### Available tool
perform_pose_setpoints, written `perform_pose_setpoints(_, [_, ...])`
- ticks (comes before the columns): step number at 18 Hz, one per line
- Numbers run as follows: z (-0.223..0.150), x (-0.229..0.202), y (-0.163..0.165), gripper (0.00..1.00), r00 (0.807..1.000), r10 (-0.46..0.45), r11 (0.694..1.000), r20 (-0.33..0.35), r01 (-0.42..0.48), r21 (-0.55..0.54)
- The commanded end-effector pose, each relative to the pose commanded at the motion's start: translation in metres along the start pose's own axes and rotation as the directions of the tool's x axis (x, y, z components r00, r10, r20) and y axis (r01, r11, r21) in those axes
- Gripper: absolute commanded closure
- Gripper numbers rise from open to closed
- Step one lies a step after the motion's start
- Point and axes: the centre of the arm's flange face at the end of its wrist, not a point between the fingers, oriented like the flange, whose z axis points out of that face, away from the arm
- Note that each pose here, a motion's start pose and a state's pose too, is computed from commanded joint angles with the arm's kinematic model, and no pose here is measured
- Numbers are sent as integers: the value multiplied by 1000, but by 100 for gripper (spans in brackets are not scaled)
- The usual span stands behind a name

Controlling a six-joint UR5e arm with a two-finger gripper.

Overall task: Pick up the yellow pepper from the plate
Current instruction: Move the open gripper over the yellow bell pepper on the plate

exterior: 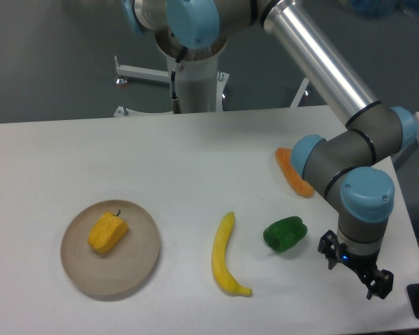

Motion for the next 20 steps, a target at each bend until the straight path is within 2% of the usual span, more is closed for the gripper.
perform_pose_setpoints(5, [-3, 4, -5, 0, 1000, -3, 1000, -1, 3, -1])
perform_pose_setpoints(9, [-23, 17, -22, 0, 1000, -25, 1000, -5, 25, 6])
perform_pose_setpoints(15, [-69, 79, -59, 0, 989, -136, 991, -51, 136, 6])
perform_pose_setpoints(18, [-100, 127, -84, 0, 968, -238, 971, -82, 239, 6])
perform_pose_setpoints(20, [-111, 168, -112, 0, 955, -276, 961, -110, 278, 0])
